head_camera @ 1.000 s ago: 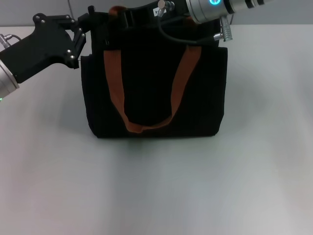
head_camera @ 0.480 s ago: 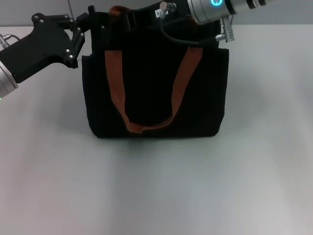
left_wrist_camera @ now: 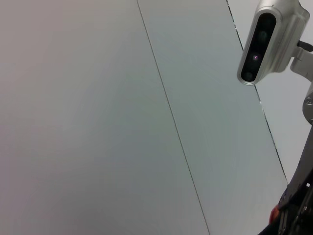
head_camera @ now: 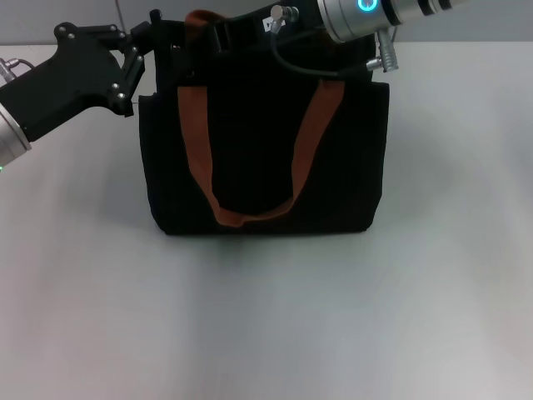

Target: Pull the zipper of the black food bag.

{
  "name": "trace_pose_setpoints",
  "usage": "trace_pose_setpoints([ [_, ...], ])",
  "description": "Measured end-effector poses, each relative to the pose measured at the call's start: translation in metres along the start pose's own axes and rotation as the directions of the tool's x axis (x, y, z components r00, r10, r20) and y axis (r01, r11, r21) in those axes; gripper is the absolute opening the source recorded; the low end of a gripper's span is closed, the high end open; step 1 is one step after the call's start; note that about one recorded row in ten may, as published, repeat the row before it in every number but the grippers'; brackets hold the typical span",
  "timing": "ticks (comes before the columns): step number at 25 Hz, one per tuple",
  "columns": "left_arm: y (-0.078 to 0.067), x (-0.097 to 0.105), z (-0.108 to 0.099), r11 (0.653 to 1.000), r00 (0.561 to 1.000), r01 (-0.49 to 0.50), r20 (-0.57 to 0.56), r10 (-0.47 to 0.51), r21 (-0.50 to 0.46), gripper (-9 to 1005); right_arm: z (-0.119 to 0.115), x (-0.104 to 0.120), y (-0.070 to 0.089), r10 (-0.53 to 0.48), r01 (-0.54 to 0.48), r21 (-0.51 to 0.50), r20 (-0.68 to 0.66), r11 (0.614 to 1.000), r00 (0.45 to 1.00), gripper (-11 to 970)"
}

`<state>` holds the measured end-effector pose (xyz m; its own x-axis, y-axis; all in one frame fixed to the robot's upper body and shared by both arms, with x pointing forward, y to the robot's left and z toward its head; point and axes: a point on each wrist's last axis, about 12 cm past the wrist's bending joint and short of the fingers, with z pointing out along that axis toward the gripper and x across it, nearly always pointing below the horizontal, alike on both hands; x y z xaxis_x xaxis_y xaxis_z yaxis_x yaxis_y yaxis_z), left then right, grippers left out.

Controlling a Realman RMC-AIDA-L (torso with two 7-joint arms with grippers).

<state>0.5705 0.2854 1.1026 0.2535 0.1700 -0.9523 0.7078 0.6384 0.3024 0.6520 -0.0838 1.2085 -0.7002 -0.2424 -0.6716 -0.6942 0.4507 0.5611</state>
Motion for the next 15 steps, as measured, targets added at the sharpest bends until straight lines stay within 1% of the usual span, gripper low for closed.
trace_pose_setpoints([
  [2,0.0002,0.0,-0.0001,1.0,1.0,0.0,0.0,0.0,-0.001,61,0.0007,0.0002,0.0009,-0.028,0.028,0.0,-0.008,1.0,1.0,81],
  [5,0.0006,-0.0002,-0.0003,1.0,1.0,-0.001,0.0,0.001,-0.002,63,0.0012,0.0007,0.0008,-0.036,0.036,0.001,-0.01,0.999,0.999,71],
  [7,0.0008,-0.0003,-0.0004,1.0,1.0,-0.001,0.001,0.001,-0.003,63,0.0008,0.0009,0.0003,-0.035,0.035,0.003,-0.007,0.999,0.999,64],
  [12,0.001,0.0003,-0.0023,1.0,1.0,0.0,-0.001,0.0,-0.008,65,-0.0017,-0.0016,0.0008,-0.036,0.036,0.011,0.003,0.999,0.999,-2],
  [15,0.0015,0.0006,-0.0039,1.0,1.0,0.01,-0.002,-0.01,-0.015,66,-0.0044,-0.0004,-0.002,-0.024,0.025,0.039,-0.008,0.999,1.0,-2],
])
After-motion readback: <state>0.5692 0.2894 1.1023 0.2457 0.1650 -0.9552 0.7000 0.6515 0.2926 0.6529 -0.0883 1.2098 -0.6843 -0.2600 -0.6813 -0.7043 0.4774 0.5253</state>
